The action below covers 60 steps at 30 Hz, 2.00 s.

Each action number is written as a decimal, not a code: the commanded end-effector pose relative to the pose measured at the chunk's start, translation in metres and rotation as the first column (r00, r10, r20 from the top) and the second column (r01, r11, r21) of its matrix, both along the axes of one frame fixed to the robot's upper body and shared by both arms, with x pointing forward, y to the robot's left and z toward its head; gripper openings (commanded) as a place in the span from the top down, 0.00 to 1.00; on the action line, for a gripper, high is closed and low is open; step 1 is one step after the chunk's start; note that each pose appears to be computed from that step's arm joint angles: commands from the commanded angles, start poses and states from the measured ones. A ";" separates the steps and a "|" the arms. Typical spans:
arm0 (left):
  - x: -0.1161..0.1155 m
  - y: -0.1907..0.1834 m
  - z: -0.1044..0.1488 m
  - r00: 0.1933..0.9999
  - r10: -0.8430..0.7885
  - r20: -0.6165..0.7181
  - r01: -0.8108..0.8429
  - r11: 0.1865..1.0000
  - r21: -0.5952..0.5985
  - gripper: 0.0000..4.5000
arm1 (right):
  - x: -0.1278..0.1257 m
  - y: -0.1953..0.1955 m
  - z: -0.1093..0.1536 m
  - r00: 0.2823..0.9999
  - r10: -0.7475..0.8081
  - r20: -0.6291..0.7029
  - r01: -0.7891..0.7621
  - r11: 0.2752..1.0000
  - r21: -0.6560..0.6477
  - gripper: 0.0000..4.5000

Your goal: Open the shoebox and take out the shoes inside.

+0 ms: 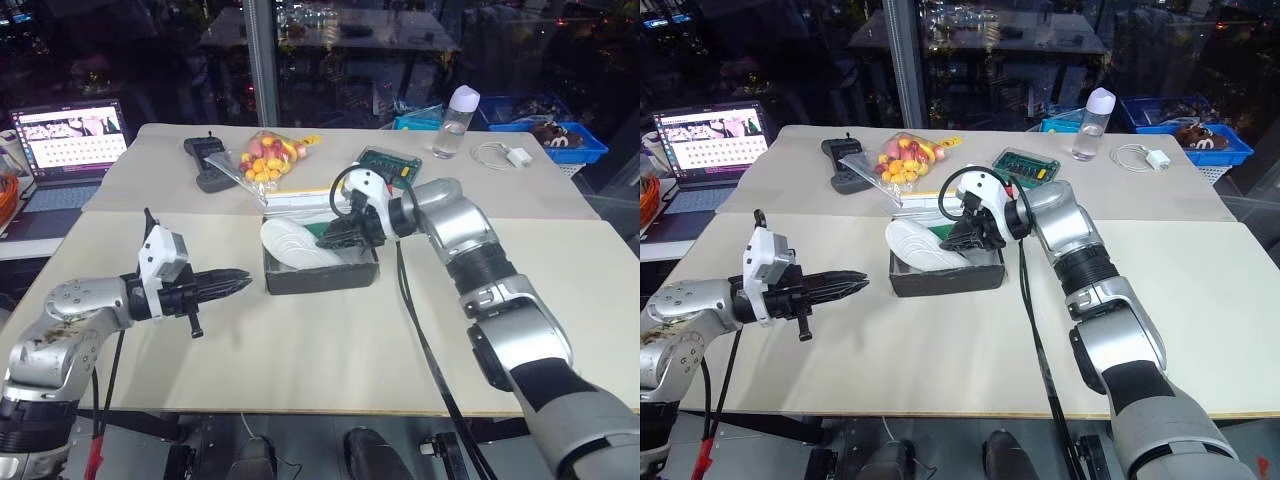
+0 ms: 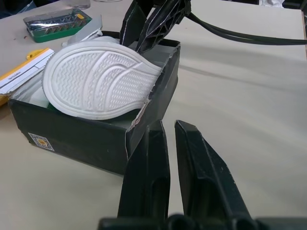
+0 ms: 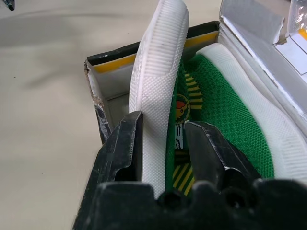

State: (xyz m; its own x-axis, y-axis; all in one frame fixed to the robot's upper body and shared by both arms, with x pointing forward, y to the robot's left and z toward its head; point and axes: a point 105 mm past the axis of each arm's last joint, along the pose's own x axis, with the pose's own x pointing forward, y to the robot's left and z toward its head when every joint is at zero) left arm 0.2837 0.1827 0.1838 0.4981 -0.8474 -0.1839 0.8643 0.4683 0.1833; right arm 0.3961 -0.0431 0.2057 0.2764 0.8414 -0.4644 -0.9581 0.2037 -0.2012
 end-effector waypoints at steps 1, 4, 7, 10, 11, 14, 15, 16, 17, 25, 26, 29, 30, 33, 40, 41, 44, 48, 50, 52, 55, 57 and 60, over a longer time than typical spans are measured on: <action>-0.002 -0.002 0.009 0.999 -0.006 0.040 0.006 1.000 0.002 0.91 | -0.004 0.006 0.011 0.999 0.027 0.024 -0.027 1.000 0.008 0.20; -0.003 -0.002 0.009 0.999 -0.005 0.038 0.005 1.000 0.001 0.91 | -0.012 0.011 0.010 0.997 0.077 0.003 -0.077 0.997 0.019 0.00; -0.003 -0.002 0.009 0.999 0.000 0.040 0.000 1.000 0.003 0.91 | -0.013 0.014 0.005 0.997 0.081 0.001 -0.081 0.997 0.011 0.00; -0.004 -0.001 0.009 0.999 0.004 0.042 -0.005 1.000 0.004 0.91 | -0.012 0.015 0.003 0.997 0.075 -0.005 -0.075 0.997 0.016 0.00; -0.004 -0.001 0.009 0.999 0.006 0.042 -0.006 1.000 0.004 0.91 | -0.011 0.016 0.004 0.997 0.071 -0.005 -0.071 0.997 0.021 0.00; -0.004 -0.001 0.009 0.999 0.012 0.046 -0.012 1.000 0.009 0.91 | -0.007 0.019 0.004 0.999 0.049 0.010 -0.049 0.998 0.024 0.00; -0.004 -0.001 0.008 0.999 0.013 0.045 -0.013 1.000 0.010 0.91 | -0.005 0.020 0.001 0.999 0.042 0.012 -0.042 0.999 0.021 0.00; -0.004 -0.001 0.008 0.999 0.014 0.045 -0.014 1.000 0.010 0.91 | -0.004 0.021 -0.001 0.999 0.036 0.014 -0.036 0.999 0.016 0.00; -0.004 -0.001 0.007 0.999 0.015 0.044 -0.015 1.000 0.009 0.91 | -0.003 0.022 -0.004 0.999 0.031 0.011 -0.031 0.999 0.012 0.00; -0.002 -0.001 0.007 0.999 0.025 0.045 -0.025 1.000 0.010 0.91 | -0.003 0.022 -0.011 0.999 0.035 0.042 -0.034 0.999 -0.019 0.54; -0.002 -0.001 0.007 0.999 0.024 0.044 -0.025 1.000 0.010 0.91 | -0.004 0.022 -0.010 0.998 0.038 0.046 -0.037 0.999 -0.020 0.62; -0.003 -0.002 0.006 0.999 0.020 0.045 -0.020 1.000 0.010 0.91 | -0.004 0.023 -0.008 0.996 0.046 0.071 -0.045 0.999 -0.019 0.85; -0.004 -0.002 0.006 0.999 0.019 0.046 -0.019 1.000 0.011 0.91 | -0.005 0.023 -0.007 0.996 0.048 0.078 -0.047 0.999 -0.017 0.85; -0.004 -0.002 0.006 0.999 0.015 0.050 -0.016 1.000 0.015 0.91 | -0.007 0.024 0.000 0.993 0.050 0.103 -0.051 0.999 0.007 0.85; -0.006 -0.002 0.005 0.999 0.017 0.049 -0.017 1.000 0.016 0.91 | -0.020 0.014 0.054 0.986 0.024 0.163 -0.053 0.983 0.176 0.85; -0.006 -0.002 0.004 0.999 0.017 0.049 -0.017 1.000 0.016 0.91 | -0.022 0.012 0.058 0.987 0.021 0.161 -0.052 0.980 0.192 0.85; -0.006 -0.003 0.003 0.999 0.014 0.046 -0.015 1.000 0.018 0.91 | -0.030 0.004 0.080 0.992 -0.007 0.127 -0.033 0.949 0.313 0.85; -0.005 -0.004 0.003 0.999 0.011 0.046 -0.012 1.000 0.019 0.91 | -0.022 -0.020 0.113 0.977 -0.164 0.134 0.084 0.882 0.464 0.85; -0.005 -0.005 0.003 0.999 0.011 0.048 -0.011 1.000 0.016 0.91 | -0.016 -0.045 0.129 0.945 -0.284 0.161 0.163 0.839 0.520 0.85; -0.006 -0.005 0.003 0.999 0.010 0.049 -0.011 1.000 0.016 0.91 | -0.012 -0.064 0.138 0.906 -0.378 0.192 0.224 0.812 0.539 0.85; -0.007 -0.006 0.002 0.999 0.008 0.048 -0.009 1.000 0.011 0.91 | -0.004 -0.106 0.146 0.758 -0.567 0.321 0.369 0.780 0.506 0.85; -0.008 -0.007 0.003 0.999 0.006 0.047 -0.007 1.000 0.003 0.91 | 0.006 -0.140 0.126 0.561 -0.610 0.560 0.555 0.779 0.292 0.85; -0.010 -0.011 0.004 0.999 -0.001 0.043 0.002 1.000 -0.010 0.91 | 0.010 -0.172 0.083 0.435 -0.346 0.832 0.716 0.692 -0.086 0.85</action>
State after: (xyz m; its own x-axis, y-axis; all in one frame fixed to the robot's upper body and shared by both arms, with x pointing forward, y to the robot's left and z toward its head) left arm 0.2775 0.1770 0.1777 0.5143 -0.8380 -0.1821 0.8548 0.4837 0.1882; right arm 0.4064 -0.2122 0.3014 0.9559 0.2810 -0.0853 -0.2460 0.6076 -0.7552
